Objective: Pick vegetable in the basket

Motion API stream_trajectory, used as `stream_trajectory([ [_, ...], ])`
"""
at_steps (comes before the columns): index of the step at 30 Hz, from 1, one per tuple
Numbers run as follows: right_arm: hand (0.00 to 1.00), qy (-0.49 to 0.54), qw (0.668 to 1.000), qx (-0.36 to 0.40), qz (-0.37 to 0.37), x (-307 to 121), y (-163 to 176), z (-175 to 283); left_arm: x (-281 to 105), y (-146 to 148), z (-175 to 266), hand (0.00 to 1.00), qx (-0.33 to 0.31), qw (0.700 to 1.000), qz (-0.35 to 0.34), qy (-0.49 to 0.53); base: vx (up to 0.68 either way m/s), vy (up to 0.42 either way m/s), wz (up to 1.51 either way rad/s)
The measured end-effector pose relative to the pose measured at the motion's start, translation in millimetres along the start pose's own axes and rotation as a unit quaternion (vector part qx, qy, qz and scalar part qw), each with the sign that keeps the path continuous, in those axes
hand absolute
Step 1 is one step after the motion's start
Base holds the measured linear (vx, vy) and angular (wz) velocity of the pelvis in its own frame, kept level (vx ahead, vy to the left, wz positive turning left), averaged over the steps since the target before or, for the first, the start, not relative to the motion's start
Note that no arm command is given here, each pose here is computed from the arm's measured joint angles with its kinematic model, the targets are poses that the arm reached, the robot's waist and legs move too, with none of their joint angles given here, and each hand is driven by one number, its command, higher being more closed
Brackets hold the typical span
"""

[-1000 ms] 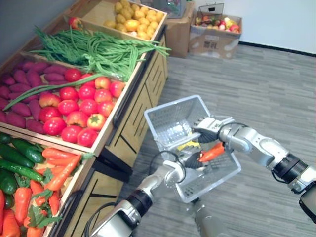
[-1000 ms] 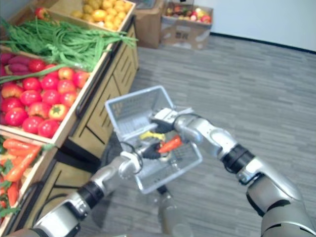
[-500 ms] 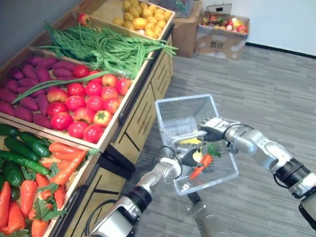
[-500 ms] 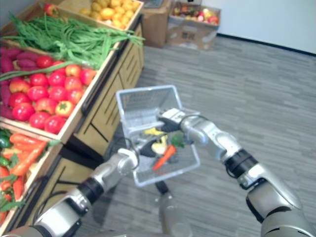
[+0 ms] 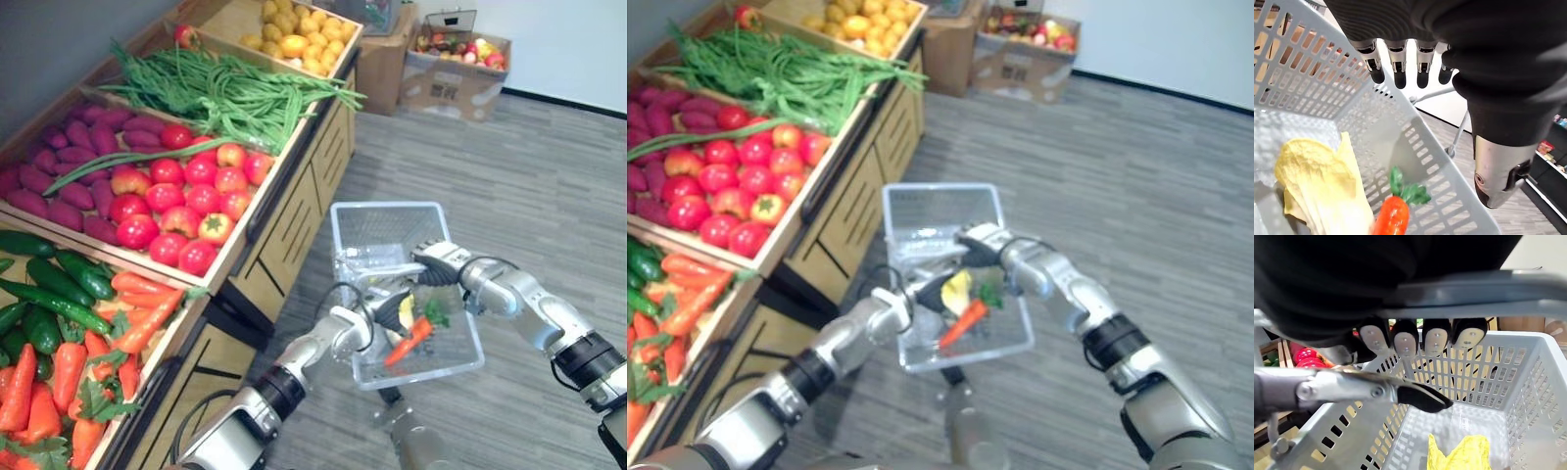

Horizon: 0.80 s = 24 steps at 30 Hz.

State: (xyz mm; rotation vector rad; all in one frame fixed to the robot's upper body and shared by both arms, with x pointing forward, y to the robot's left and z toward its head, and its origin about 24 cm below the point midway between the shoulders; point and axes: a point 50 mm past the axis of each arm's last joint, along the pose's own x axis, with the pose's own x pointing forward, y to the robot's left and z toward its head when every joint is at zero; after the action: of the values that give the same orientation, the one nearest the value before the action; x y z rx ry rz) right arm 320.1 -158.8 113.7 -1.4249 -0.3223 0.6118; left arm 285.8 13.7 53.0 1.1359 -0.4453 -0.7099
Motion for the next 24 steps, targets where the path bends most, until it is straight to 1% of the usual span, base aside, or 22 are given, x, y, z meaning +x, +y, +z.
stream_trajectory([
  [3,1.0,0.019,1.0,0.009,-0.013,-6.6,-2.5,-7.7,-0.9,3.8,10.9,0.0,0.006,1.0,0.002,-0.028,-0.01,0.011,0.04],
  [5,1.0,0.032,0.999,0.016,-0.023,-11.3,-4.1,-11.8,-2.7,10.3,27.3,0.0,0.011,0.998,0.008,-0.069,-0.02,0.021,0.08],
  [10,1.0,0.037,0.999,0.017,-0.02,-17.3,-0.6,-13.3,-14.4,18.1,53.8,0.0,-0.009,0.989,0.014,-0.145,-0.03,0.018,0.1],
  [13,1.0,0.046,0.998,0.026,-0.021,-24.4,3.8,-16.0,-23.3,23.2,60.8,0.0,-0.016,0.985,0.015,-0.169,-0.03,0.015,0.15],
  [15,1.0,0.053,0.998,0.026,-0.013,-30.3,8.0,-19.1,-30.3,28.2,65.5,0.0,-0.006,0.982,0.017,-0.19,-0.03,0.013,0.25],
  [21,1.0,0.088,0.995,0.046,0.003,-48.0,20.4,-31.5,-59.1,42.7,82.1,0.0,-0.061,0.966,0.025,-0.251,-0.03,0.024,0.27],
  [24,1.0,0.111,0.992,0.061,0.009,-59.7,30.0,-38.3,-66.6,46.8,83.1,0.0,-0.071,0.963,0.023,-0.26,-0.03,0.016,0.29],
])
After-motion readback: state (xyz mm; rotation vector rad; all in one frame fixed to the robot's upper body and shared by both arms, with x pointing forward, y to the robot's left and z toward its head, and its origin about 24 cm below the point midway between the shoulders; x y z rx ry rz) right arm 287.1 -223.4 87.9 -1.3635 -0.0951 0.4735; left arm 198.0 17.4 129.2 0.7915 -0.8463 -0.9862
